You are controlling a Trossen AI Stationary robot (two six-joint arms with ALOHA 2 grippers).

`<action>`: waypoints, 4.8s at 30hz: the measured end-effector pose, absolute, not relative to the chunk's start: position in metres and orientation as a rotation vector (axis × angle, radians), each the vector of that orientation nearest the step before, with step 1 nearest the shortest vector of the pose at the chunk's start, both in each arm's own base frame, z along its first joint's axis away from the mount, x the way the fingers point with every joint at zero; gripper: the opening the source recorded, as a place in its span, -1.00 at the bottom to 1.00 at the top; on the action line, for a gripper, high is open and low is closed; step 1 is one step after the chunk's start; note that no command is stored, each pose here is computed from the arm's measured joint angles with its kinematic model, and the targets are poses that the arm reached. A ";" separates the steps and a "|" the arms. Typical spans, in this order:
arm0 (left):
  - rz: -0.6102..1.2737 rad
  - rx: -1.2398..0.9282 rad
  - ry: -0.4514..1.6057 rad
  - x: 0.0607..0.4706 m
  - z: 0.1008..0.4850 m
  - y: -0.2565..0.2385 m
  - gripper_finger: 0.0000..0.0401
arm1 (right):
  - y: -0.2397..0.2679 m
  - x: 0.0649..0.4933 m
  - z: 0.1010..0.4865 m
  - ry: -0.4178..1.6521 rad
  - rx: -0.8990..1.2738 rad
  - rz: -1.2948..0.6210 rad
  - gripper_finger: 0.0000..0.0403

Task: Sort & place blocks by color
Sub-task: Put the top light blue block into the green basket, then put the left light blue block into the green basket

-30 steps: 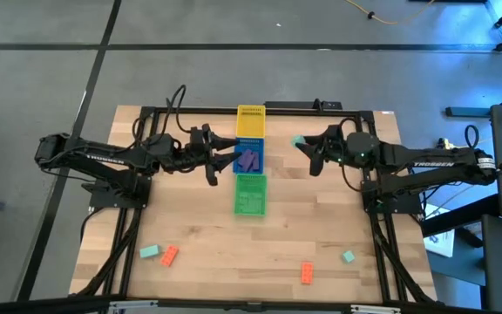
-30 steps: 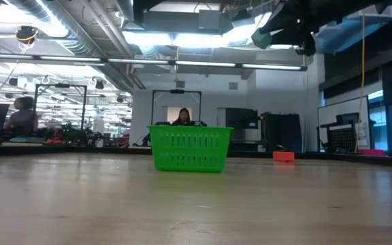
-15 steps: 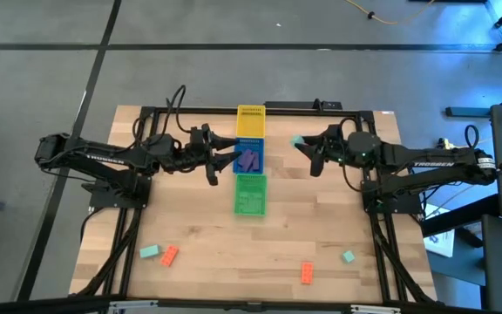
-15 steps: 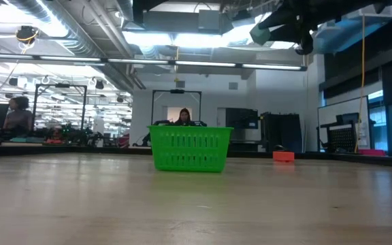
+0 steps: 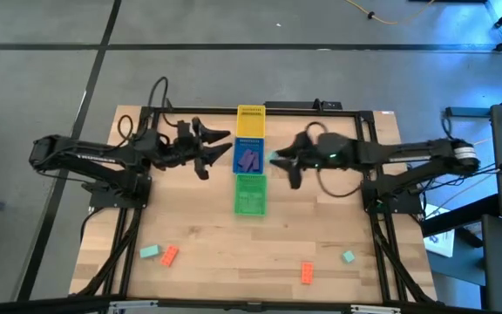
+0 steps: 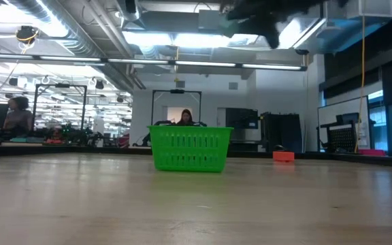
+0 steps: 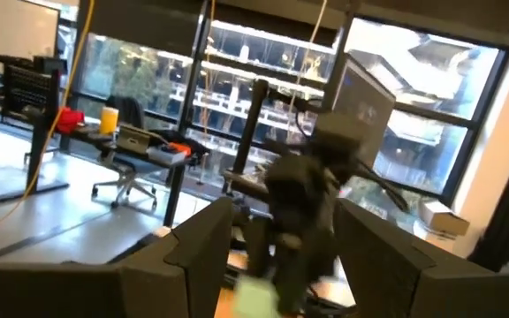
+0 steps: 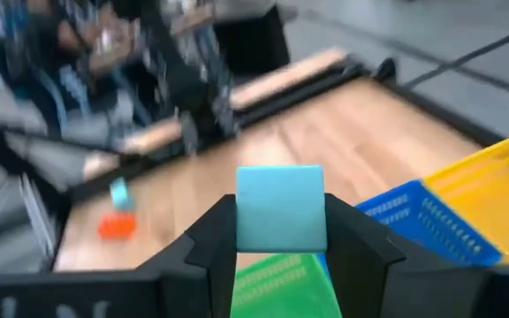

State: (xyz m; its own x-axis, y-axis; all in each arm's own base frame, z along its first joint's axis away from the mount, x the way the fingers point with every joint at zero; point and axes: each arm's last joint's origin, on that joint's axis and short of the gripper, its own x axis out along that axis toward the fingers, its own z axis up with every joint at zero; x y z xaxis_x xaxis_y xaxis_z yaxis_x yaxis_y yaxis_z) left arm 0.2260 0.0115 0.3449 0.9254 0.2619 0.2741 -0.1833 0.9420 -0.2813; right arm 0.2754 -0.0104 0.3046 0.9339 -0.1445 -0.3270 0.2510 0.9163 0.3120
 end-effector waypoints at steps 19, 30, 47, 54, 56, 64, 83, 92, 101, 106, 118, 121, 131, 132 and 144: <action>0.255 -0.248 -0.263 0.222 0.342 0.015 -0.05 | 0.007 0.378 0.186 0.860 0.266 -0.194 -0.29; 0.255 -0.248 -0.262 0.222 0.342 0.015 -0.05 | 0.009 0.384 0.159 0.932 0.258 -0.201 -0.27; 0.254 -0.255 -0.263 0.222 0.342 0.015 -0.05 | 0.009 0.384 0.158 0.929 0.251 -0.207 0.08; 0.254 -0.255 -0.263 0.222 0.342 0.015 -0.05 | 0.009 0.384 0.159 0.927 0.253 -0.203 0.48; 0.254 -0.255 -0.263 0.222 0.342 0.015 -0.05 | 0.009 0.383 0.164 0.917 0.235 -0.191 0.52; 0.255 -0.254 -0.255 0.223 0.341 0.016 -0.05 | 0.004 0.356 0.217 0.900 0.146 -0.148 0.53; 0.070 -0.341 -0.193 0.225 0.337 0.008 -0.05 | 0.005 0.238 0.271 0.227 0.511 -0.005 0.53; 0.079 -0.339 -0.148 0.225 0.333 0.004 -0.05 | 0.005 0.237 0.291 0.092 0.373 0.038 0.53; 0.080 -0.339 -0.147 0.225 0.333 0.004 -0.05 | 0.005 0.237 0.290 0.094 0.381 0.038 0.53; 0.077 -0.359 -0.144 0.225 0.332 0.004 -0.05 | 0.005 0.237 0.290 0.095 0.381 0.037 0.53; -0.094 -0.616 0.603 0.211 0.268 -0.058 -0.05 | 0.005 0.237 0.290 0.095 0.384 0.036 0.53; -0.110 -0.598 0.787 0.196 0.254 -0.087 -0.05 | 0.005 0.237 0.290 0.096 0.384 0.035 0.53; -0.125 -0.469 1.201 0.145 0.208 -0.167 -0.05 | 0.004 0.237 0.289 0.100 0.383 0.016 0.53; -0.116 -0.463 1.228 0.142 0.204 -0.171 -0.05 | 0.004 0.237 0.289 0.102 0.383 0.015 0.53; 0.054 -0.462 1.396 0.115 0.184 -0.187 -0.05 | 0.004 0.237 0.287 0.118 0.382 -0.012 0.53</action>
